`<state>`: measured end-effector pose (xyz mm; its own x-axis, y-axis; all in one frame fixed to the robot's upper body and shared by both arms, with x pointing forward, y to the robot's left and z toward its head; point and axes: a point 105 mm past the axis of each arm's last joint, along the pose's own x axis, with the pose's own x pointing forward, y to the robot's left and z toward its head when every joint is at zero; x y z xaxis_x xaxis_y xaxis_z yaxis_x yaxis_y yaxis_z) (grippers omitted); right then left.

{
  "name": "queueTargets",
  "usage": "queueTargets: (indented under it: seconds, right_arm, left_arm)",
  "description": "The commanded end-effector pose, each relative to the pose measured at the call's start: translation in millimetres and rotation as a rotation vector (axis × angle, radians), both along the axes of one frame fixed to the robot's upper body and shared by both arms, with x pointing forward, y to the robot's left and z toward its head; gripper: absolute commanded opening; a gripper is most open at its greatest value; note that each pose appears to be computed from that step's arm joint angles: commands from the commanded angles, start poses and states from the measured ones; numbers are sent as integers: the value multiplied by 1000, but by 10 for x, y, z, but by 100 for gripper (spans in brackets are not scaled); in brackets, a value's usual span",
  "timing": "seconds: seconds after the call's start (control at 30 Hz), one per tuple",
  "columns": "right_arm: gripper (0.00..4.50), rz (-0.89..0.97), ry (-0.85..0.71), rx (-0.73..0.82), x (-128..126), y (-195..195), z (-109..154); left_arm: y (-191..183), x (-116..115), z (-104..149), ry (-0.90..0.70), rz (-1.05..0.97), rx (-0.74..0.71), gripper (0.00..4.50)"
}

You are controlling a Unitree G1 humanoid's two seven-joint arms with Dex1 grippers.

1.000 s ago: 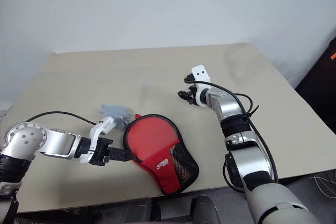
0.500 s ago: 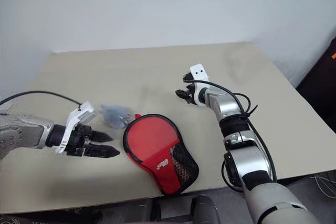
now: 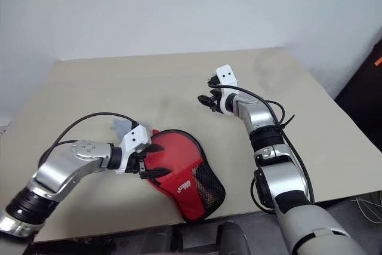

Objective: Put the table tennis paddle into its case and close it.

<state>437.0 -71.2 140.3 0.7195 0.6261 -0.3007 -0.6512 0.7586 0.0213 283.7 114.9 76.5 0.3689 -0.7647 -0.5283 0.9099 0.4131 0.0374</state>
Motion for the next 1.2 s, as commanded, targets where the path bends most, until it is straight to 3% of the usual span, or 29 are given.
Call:
queueTargets:
  seconds: [0.03, 0.13, 0.23, 0.47, 0.97, 1.07, 1.13, 1.2]
  right_arm:
    - [303, 2, -73, 19, 47, 25, 246]
    - [303, 4, -72, 18, 40, 31, 243]
    - [303, 3, -70, 15, 39, 31, 232]
    - [303, 23, -65, 28, 16, 85, 224]
    - [303, 312, 32, 164, -172, 768, 481]
    - [364, 391, 80, 194, -248, 976, 522]
    - [432, 427, 113, 187, -295, 1120, 507]
    - [447, 440, 154, 150, -331, 1229, 434]
  left_arm:
    - [-39, 92, -73, -82, 9, 26, 445]
    - [-61, 42, -166, -58, -16, 40, 445]
    - [-93, 15, -203, -23, -9, 27, 387]
    - [-87, -6, -254, 37, 6, 34, 145]
    - [-41, -67, -456, 162, 42, 88, 145]
    - [-33, -91, -472, 169, 38, 93, 142]
    - [-40, -100, -472, 173, 36, 91, 142]
    - [-48, -94, -473, 170, 37, 92, 142]
